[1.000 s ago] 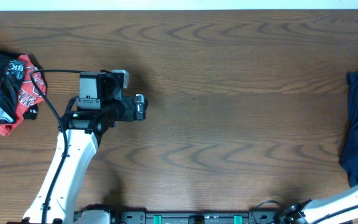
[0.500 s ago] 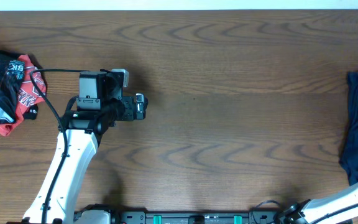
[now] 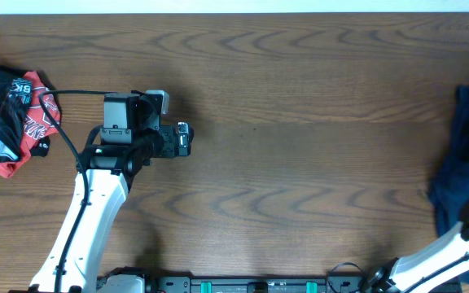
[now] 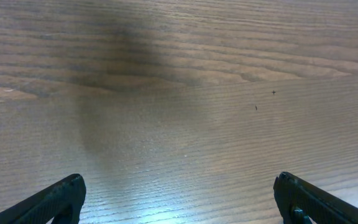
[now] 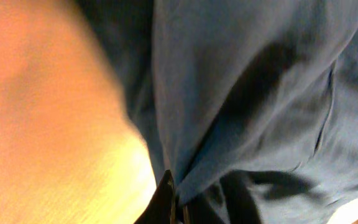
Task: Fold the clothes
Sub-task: 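Drag the jeans with the right gripper leftward onto the table center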
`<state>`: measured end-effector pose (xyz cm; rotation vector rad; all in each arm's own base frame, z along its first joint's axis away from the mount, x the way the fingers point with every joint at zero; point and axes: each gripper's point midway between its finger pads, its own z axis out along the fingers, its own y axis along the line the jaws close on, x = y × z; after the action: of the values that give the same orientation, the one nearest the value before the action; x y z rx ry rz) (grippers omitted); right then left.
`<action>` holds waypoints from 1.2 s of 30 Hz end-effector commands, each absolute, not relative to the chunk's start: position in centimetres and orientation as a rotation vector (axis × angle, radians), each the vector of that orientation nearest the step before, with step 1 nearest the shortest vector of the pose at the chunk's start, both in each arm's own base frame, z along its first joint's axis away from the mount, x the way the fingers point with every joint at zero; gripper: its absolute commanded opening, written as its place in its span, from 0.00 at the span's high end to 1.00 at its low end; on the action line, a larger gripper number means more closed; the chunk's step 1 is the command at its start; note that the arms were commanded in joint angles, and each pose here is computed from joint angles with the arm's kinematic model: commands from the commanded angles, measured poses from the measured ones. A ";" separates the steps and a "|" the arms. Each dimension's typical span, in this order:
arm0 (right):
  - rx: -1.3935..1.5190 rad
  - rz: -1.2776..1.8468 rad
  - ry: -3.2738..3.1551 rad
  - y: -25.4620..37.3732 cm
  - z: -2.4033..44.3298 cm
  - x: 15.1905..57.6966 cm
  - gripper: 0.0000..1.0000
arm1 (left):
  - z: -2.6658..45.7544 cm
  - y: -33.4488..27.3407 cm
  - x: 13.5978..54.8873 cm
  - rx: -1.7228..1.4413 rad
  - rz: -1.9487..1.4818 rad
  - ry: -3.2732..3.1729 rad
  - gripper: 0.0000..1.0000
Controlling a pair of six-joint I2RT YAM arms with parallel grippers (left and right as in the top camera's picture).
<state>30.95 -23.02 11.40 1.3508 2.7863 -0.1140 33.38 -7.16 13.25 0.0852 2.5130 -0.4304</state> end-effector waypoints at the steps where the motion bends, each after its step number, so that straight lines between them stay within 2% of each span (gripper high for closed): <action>1: 1.036 -0.123 2.699 -19.0 18.9 34.9 0.99 | 13.5 -7.3 33.7 0.086 -0.445 2.504 0.02; 7: 0.806 -0.157 2.643 -13.8 24.8 36.1 0.99 | 13.5 -7.3 33.6 0.085 -0.445 2.505 0.02; 14: 0.738 -0.165 2.594 -12.0 27.7 35.0 0.99 | 13.5 -7.3 33.6 0.085 -0.445 2.504 0.02; 19: 0.734 -0.188 2.587 -12.2 28.2 34.5 0.99 | 13.5 -7.3 33.6 0.085 -0.445 2.504 0.02; 26: 0.886 -0.399 2.476 -15.4 30.0 33.2 0.99 | 13.5 -7.3 33.6 0.085 -0.445 2.504 0.02; 32: 0.899 -0.388 2.302 -16.3 35.6 32.4 0.99 | 13.5 -7.3 33.7 0.086 -0.445 2.504 0.02; 36: 0.952 -0.439 2.134 -16.9 40.6 30.3 0.99 | 13.5 -7.3 33.7 0.086 -0.445 2.504 0.02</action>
<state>33.22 -16.18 34.49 0.8891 2.3537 -0.3749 33.42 -7.16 13.29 0.0856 2.5107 -0.4303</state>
